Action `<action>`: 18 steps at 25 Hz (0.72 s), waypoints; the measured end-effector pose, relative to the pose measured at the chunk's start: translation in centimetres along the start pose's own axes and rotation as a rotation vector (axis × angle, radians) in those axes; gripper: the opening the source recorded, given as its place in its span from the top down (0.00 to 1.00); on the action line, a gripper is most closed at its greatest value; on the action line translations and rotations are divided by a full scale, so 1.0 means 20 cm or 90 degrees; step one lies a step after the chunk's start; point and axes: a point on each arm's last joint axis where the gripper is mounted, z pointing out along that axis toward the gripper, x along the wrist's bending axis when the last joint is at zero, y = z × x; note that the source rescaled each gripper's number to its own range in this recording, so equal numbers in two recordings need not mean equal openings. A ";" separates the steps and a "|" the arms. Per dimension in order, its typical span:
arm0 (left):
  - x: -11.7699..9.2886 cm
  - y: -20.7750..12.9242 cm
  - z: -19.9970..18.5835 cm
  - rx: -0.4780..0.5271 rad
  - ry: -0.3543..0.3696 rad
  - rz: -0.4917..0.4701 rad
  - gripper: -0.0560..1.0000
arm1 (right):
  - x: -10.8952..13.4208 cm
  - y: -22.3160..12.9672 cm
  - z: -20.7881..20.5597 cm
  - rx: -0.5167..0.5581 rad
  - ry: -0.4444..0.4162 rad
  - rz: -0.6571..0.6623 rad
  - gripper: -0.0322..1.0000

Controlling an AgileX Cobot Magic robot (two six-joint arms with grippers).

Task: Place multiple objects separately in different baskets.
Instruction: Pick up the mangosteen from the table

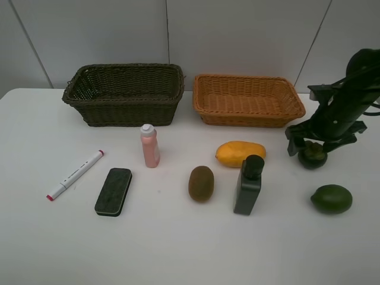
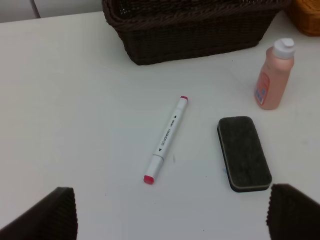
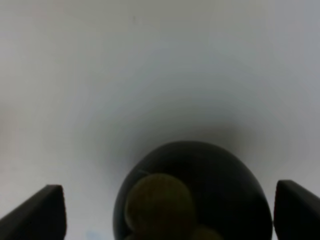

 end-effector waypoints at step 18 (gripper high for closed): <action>0.00 0.00 0.00 0.000 0.000 0.000 0.00 | 0.00 -0.01 0.08 0.030 0.001 0.000 0.07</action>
